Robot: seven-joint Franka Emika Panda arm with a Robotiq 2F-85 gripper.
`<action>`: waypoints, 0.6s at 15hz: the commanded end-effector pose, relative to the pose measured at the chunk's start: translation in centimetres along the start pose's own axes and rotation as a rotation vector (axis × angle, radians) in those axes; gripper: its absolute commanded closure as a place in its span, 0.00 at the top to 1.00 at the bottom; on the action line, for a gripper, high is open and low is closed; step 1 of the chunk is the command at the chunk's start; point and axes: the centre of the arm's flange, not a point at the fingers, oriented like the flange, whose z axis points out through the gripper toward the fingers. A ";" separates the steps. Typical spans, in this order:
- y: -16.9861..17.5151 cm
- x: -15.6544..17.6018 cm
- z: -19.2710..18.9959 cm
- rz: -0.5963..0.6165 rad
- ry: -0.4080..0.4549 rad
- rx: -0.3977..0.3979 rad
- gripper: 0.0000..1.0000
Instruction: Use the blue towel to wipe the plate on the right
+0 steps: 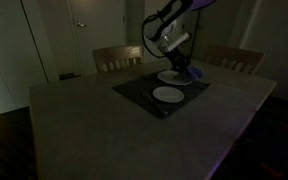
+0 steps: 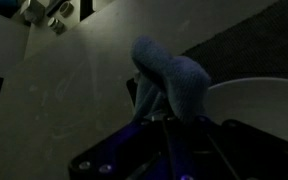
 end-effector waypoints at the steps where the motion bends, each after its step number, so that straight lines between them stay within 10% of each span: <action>1: -1.2 0.7 -1.3 0.059 0.137 -0.007 0.02; 9: -2.7 1.1 -3.7 0.032 0.393 0.170 0.02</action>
